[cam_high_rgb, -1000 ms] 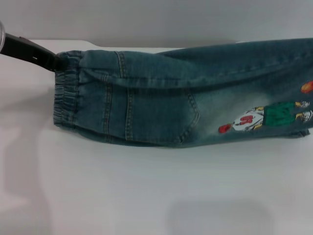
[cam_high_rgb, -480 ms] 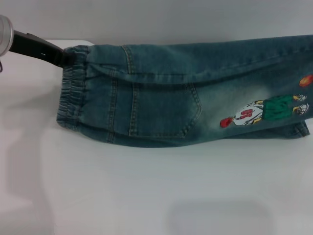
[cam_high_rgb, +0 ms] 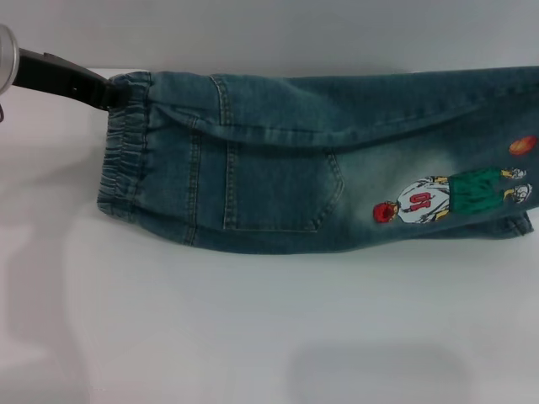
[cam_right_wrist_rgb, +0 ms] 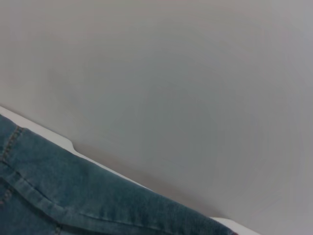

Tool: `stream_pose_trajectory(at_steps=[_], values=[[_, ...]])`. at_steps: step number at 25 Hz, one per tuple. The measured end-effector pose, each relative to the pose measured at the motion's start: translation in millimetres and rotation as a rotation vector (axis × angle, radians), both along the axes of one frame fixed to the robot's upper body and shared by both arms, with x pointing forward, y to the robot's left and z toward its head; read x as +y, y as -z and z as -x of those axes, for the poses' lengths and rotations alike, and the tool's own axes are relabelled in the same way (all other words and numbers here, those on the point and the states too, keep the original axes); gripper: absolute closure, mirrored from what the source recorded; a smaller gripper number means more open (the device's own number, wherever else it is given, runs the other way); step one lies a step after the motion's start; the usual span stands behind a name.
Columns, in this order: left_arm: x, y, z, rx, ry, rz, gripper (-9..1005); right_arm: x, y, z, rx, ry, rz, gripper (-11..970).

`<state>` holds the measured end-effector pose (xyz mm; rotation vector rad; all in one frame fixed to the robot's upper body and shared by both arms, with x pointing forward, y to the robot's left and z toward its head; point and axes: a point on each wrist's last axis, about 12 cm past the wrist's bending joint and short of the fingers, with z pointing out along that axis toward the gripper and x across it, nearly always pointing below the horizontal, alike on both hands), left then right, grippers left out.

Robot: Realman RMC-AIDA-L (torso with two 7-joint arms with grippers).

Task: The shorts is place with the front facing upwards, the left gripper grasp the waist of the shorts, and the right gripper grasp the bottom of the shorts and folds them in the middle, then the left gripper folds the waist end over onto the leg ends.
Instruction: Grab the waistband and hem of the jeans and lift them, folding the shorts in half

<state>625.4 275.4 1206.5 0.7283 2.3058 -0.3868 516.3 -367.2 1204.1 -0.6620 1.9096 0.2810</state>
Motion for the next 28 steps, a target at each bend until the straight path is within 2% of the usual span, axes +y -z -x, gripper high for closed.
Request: stream_pose_trajectory(at_steps=[13,28], values=[[9.1,2.4,3.9,-0.011,-0.032,0.008,951,-11.7,9.2,5.2,0.019,0.051,-0.033,935],[13.5,4.1,2.5,-0.025,-0.061,0.008,950,-19.8,27.1,-0.9,0.054,0.112,-0.077,935]])
